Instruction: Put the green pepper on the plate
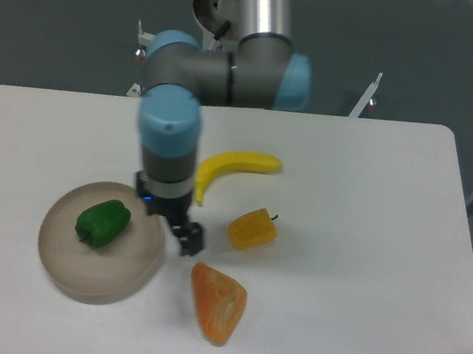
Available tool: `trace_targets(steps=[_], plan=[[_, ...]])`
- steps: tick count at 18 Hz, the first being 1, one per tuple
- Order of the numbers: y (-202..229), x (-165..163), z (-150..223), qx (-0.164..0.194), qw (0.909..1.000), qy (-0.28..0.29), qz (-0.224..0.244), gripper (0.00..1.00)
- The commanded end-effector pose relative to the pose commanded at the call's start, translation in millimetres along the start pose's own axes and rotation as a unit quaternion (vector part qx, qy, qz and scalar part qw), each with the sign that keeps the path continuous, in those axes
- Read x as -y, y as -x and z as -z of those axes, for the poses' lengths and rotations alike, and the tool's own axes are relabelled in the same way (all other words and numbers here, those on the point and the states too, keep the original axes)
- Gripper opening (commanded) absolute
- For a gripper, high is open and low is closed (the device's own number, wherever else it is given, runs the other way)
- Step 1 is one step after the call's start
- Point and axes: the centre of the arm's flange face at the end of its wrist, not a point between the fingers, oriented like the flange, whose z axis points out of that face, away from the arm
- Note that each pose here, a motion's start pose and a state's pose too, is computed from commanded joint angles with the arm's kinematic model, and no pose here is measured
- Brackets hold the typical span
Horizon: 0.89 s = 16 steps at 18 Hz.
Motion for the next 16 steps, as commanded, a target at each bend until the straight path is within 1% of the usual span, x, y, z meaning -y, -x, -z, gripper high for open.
trace_targets(steps=[3, 5, 7, 10, 13, 16], plan=[[21.5, -33.2, -0.9, -0.012, 0.9986, 0.012, -0.049, 1.00], [35.2, -57.6, -1.8, -0.022, 0.9977, 0.017, -0.062, 1.00], [45.4, -74.9, -4.6, -0.025, 0.9959, 0.019, -0.085, 1.00], [59.0, -98.0, -8.3, -0.030, 0.9956, 0.019, -0.087, 1.00], [67.5, -120.0, -20.0, -0.044, 0.9941, 0.010, -0.099, 1.00], [71.6, -129.0, -23.3, -0.047, 0.9936, 0.008, -0.103, 1.00]])
